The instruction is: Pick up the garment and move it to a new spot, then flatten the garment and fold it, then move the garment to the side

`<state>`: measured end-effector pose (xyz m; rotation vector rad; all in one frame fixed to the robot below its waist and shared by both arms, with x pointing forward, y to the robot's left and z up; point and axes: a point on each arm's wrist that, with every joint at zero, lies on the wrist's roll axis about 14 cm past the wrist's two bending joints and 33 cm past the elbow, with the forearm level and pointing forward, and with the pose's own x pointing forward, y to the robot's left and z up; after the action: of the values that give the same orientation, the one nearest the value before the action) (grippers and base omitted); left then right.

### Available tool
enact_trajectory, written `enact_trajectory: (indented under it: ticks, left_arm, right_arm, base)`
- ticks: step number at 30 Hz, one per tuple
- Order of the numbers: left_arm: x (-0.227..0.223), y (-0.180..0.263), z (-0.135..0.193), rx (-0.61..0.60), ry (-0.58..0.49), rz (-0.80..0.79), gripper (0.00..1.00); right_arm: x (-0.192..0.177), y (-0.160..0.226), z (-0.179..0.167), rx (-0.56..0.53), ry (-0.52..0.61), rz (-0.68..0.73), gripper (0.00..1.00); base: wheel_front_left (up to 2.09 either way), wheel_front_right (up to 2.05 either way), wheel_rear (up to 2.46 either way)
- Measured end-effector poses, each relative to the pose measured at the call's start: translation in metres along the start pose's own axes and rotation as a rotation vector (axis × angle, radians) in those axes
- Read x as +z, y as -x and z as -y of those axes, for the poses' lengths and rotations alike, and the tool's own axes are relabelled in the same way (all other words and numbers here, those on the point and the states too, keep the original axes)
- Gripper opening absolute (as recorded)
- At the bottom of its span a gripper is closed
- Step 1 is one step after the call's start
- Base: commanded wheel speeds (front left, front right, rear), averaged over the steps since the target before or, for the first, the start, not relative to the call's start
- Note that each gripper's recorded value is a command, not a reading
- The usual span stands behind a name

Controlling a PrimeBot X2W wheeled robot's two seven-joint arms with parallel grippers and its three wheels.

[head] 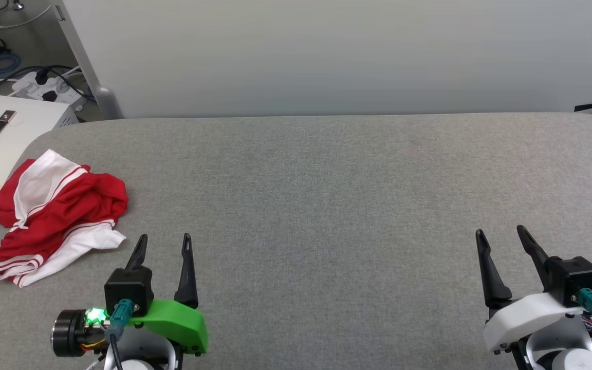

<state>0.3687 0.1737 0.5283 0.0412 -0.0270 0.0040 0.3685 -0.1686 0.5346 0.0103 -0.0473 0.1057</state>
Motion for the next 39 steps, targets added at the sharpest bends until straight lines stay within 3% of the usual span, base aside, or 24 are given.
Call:
enact_trajectory:
  ticks: [39]
  left_arm:
    - [0.012,0.003,0.009,-0.006,0.015,0.083,1.0]
  right_arm:
    - [0.01,0.005,0.005,-0.019,-0.103,0.083,1.0]
  base:
    - [0.0,0.0,0.0]
